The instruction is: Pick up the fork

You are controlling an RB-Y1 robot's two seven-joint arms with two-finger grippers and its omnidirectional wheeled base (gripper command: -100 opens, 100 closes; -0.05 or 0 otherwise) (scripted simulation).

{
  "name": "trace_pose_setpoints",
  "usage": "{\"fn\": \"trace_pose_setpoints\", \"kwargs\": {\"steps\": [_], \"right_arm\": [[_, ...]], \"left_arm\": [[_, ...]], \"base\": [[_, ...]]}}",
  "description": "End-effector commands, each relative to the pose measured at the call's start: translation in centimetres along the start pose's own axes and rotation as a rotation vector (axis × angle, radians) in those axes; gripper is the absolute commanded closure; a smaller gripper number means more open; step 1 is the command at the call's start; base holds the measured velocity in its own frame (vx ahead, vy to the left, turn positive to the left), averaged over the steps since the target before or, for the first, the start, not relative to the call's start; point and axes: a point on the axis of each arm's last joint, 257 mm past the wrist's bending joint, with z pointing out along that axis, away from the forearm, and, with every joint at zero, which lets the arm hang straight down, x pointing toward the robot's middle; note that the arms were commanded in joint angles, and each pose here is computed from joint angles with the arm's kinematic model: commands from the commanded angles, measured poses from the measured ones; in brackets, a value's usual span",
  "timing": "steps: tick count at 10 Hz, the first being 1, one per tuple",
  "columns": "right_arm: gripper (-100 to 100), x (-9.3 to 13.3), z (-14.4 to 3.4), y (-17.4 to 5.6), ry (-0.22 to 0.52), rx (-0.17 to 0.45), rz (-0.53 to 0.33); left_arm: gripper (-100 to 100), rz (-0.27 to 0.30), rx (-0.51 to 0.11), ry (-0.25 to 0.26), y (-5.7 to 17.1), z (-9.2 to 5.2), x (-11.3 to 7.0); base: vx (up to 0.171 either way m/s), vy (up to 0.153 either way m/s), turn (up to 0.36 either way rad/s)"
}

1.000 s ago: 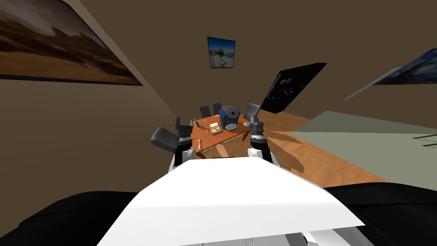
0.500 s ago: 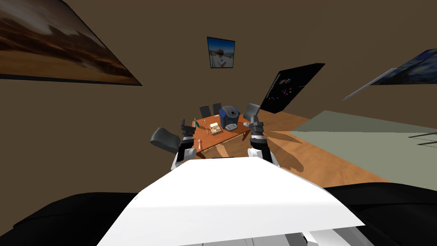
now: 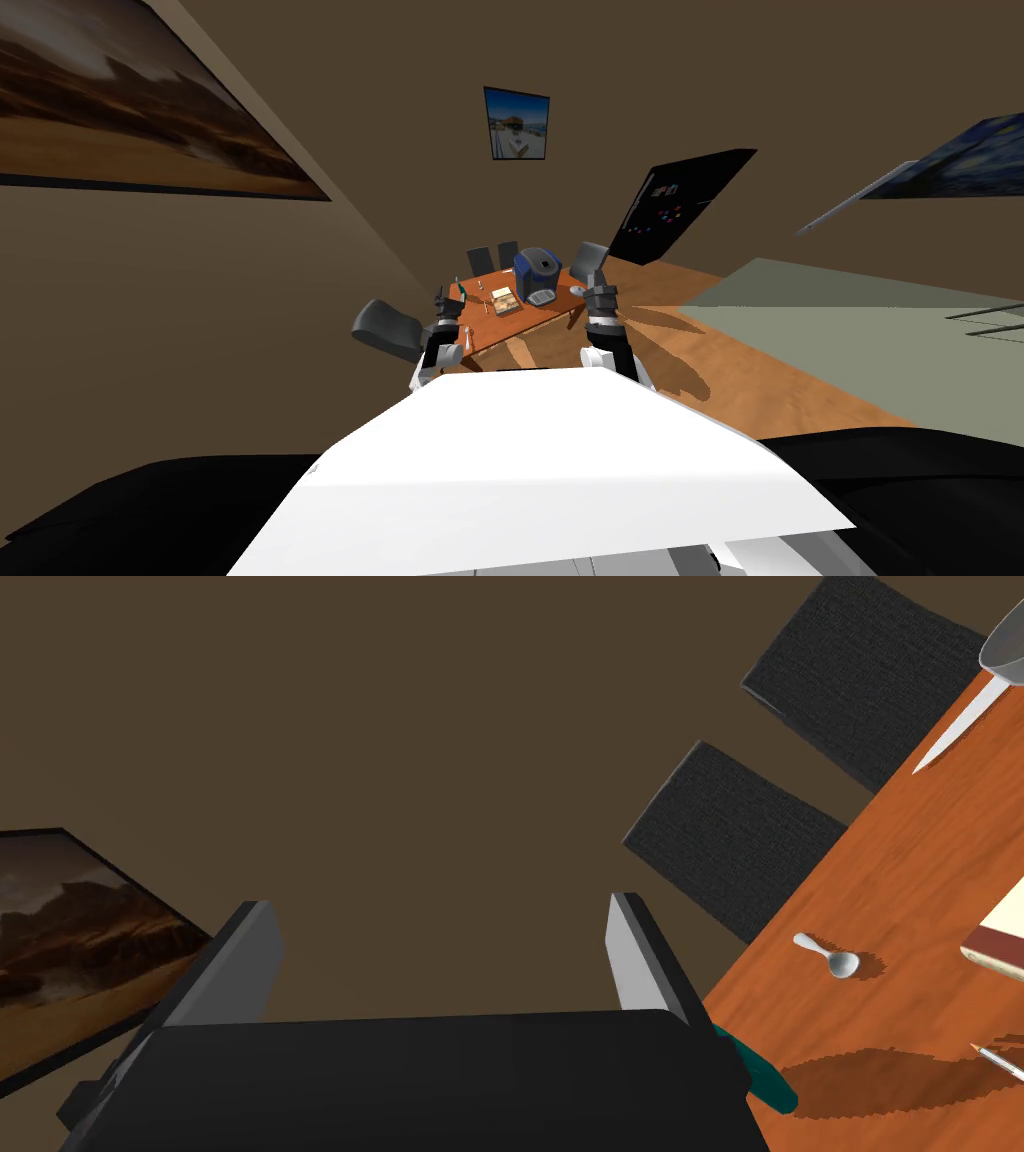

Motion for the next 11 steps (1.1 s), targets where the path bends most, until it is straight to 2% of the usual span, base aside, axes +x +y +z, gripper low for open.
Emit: {"fn": "trace_pose_setpoints", "kwargs": {"steps": [1,2,3,4,5,6,7,8,9,10,11], "right_arm": [[0,0.0,0.0,0.0,0.000,0.000,0.000],[0,0.0,0.0,0.0,0.000,0.000,0.000],[0,0.0,0.0,0.0,0.000,0.000,0.000],[0,0.0,0.0,0.0,0.000,0.000,0.000],[0,0.0,0.0,0.0,0.000,0.000,0.000],[0,0.0,0.0,0.0,0.000,0.000,0.000],[0,0.0,0.0,0.0,0.000,0.000,0.000],[0,0.0,0.0,0.0,0.000,0.000,0.000],[0,0.0,0.0,0.0,0.000,0.000,0.000],[0,0.0,0.0,0.0,0.000,0.000,0.000],[0,0.0,0.0,0.0,0.000,0.000,0.000]], "left_arm": [[-100,-0.073,-0.061,-0.045,2.2,0.3,-1.9],[-100,-0.081,-0.075,-0.059,2.9,0.0,-2.5],[-100,-0.132,-0.108,-0.088,4.3,0.1,-3.6],[-100,-0.131,-0.117,-0.096,4.7,0.0,-4.0],[-100,-0.181,-0.152,-0.130,6.3,-0.1,-5.2],[-100,-0.181,-0.157,-0.135,6.5,-0.2,-5.5],[-100,-0.232,-0.197,-0.177,8.3,-0.4,-6.9],[-100,-0.232,-0.197,-0.177,8.3,-0.4,-6.9],[-100,-0.283,-0.228,-0.213,9.7,-0.5,-8.0],[-100,-0.283,-0.235,-0.221,10.1,-0.8,-8.4],[-100,-0.334,-0.265,-0.259,11.5,-1.0,-9.5]], "base": [[-0.002,0.020,-0.033],[-0.001,0.016,-0.010],[0.001,0.013,-0.012],[0.001,0.010,-0.007],[0.000,0.012,-0.018],[0.000,0.010,-0.010],[0.000,0.012,-0.016],[-0.002,0.011,-0.009],[-0.001,0.011,-0.017],[0.000,0.010,-0.010],[-0.001,0.015,-0.017]]}}
